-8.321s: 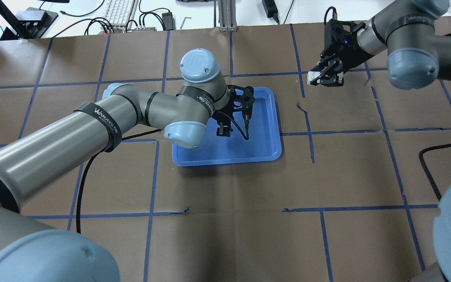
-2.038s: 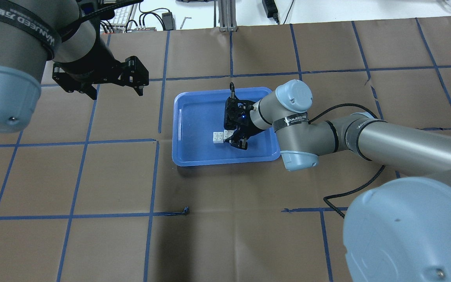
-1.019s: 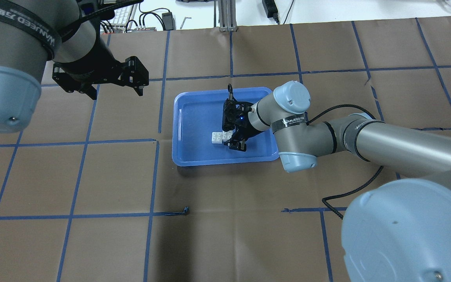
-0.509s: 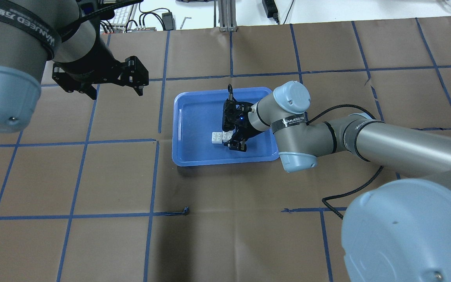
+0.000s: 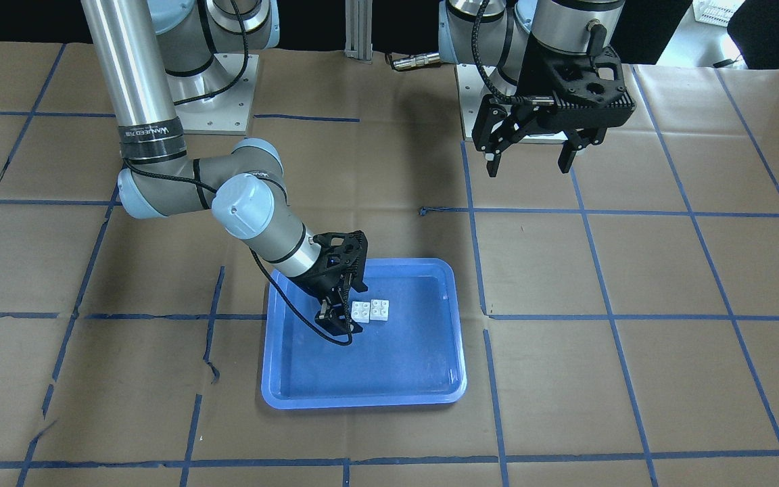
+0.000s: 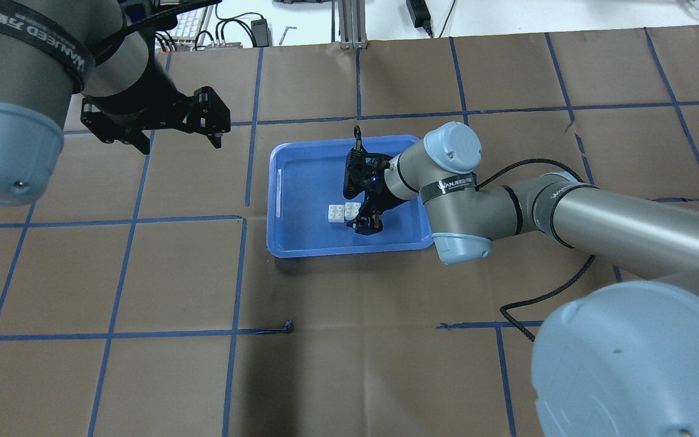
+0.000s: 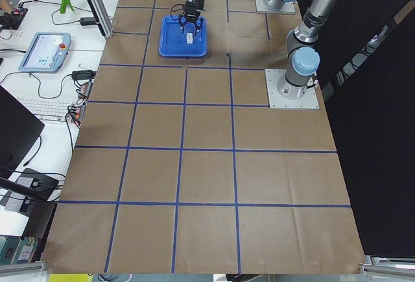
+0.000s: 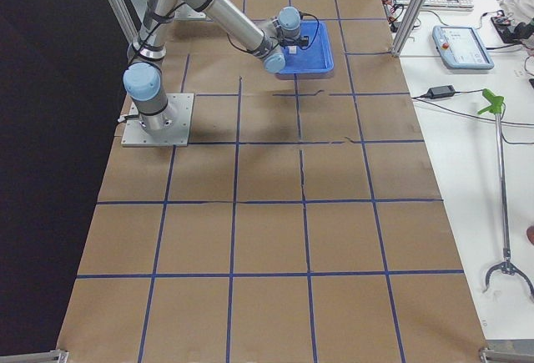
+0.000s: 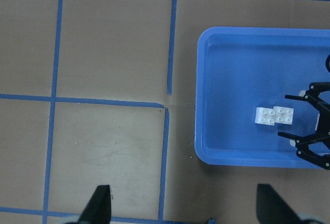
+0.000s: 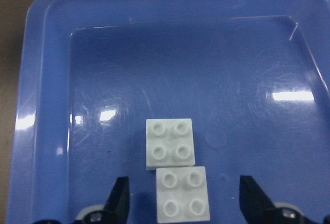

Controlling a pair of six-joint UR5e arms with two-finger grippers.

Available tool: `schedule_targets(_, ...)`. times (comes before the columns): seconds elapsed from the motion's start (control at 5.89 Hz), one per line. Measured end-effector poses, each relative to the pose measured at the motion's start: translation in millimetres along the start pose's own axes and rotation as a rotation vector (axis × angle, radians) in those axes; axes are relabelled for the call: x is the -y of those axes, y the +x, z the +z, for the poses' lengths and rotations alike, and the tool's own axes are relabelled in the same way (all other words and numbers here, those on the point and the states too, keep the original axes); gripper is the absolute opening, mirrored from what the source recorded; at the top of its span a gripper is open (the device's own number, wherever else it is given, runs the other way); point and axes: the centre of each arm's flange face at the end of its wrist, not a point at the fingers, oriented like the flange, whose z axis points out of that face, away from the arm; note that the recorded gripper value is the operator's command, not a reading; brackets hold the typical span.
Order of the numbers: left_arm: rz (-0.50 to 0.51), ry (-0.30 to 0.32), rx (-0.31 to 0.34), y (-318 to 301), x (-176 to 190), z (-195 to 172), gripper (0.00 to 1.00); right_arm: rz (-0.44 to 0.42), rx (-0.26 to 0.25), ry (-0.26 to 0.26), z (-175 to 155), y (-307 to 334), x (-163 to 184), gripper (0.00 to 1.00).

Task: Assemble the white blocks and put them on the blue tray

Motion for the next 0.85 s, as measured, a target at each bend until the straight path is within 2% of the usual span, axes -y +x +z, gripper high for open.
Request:
schedule_targets(0.17,0.001,0.000,0.000,0.2,-0.1,0.0,0.99,0.039,-0.017,-0.012,-17.4,10.2,9.8,1.00)
schedule_targets(0.34,0.001,0.000,0.000,0.3,-0.1,0.0,0.99,0.092,-0.013,-0.052,-44.4,22.9,22.6,1.00)
schedule_targets(0.51,0.001,0.000,0.000,0.3,-0.1,0.0,0.99,0.173,-0.009,-0.119,-78.4,36.5,37.0,1.00)
schedule_targets(0.85,0.002,-0.002,0.000,0.7,-0.3,0.8,0.99,0.408,-0.059,-0.285,-144.8,60.1,56.3,1.00)
